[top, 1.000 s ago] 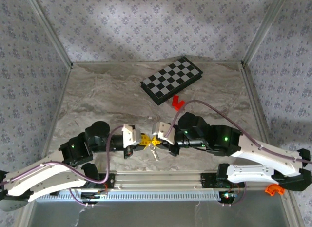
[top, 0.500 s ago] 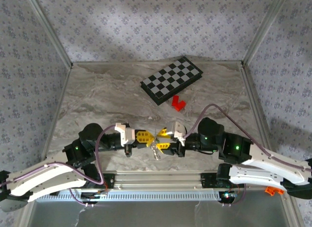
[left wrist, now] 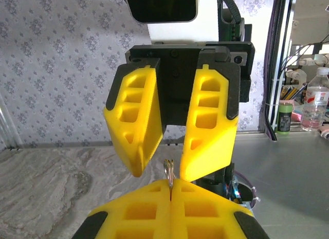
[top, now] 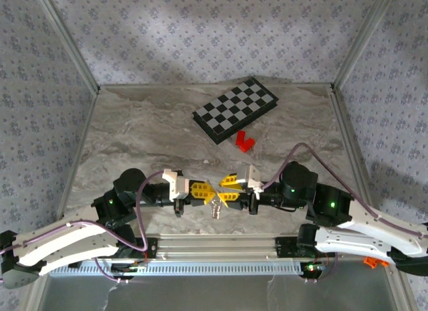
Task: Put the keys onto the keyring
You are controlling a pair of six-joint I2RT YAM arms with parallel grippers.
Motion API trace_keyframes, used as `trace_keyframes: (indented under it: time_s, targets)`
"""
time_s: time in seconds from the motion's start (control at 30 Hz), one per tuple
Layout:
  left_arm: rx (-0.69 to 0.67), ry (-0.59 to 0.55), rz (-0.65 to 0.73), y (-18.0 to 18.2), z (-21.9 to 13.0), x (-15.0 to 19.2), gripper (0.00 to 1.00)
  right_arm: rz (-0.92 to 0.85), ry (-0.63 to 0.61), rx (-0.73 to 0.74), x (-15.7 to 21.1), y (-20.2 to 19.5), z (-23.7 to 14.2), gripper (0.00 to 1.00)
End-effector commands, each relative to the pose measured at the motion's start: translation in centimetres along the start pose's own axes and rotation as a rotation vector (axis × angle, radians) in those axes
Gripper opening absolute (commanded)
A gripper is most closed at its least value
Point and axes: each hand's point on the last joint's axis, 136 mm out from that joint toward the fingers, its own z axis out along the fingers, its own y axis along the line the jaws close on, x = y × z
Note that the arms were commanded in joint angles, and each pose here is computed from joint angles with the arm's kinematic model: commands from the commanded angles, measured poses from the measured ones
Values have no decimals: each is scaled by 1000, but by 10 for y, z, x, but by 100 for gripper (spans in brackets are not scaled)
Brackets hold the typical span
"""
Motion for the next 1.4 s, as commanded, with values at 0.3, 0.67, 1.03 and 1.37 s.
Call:
trace_keyframes:
  time_s: [0.3, 0.67, 1.03, 1.37]
  targets:
    - [22, -85, 26, -5, -3, -30, 0, -2, 5, -23, -4, 1, 6, 6]
    - [-82, 166, 29, 12, -8, -3, 14, -55, 188, -7, 11, -2, 6, 0]
    - [-61, 311, 16, 11, -8, 19, 2, -84, 335, -38, 26, 2, 17, 0]
    - [-59, 23, 60, 1, -21, -27, 0, -58, 227, -39, 16, 5, 19, 0]
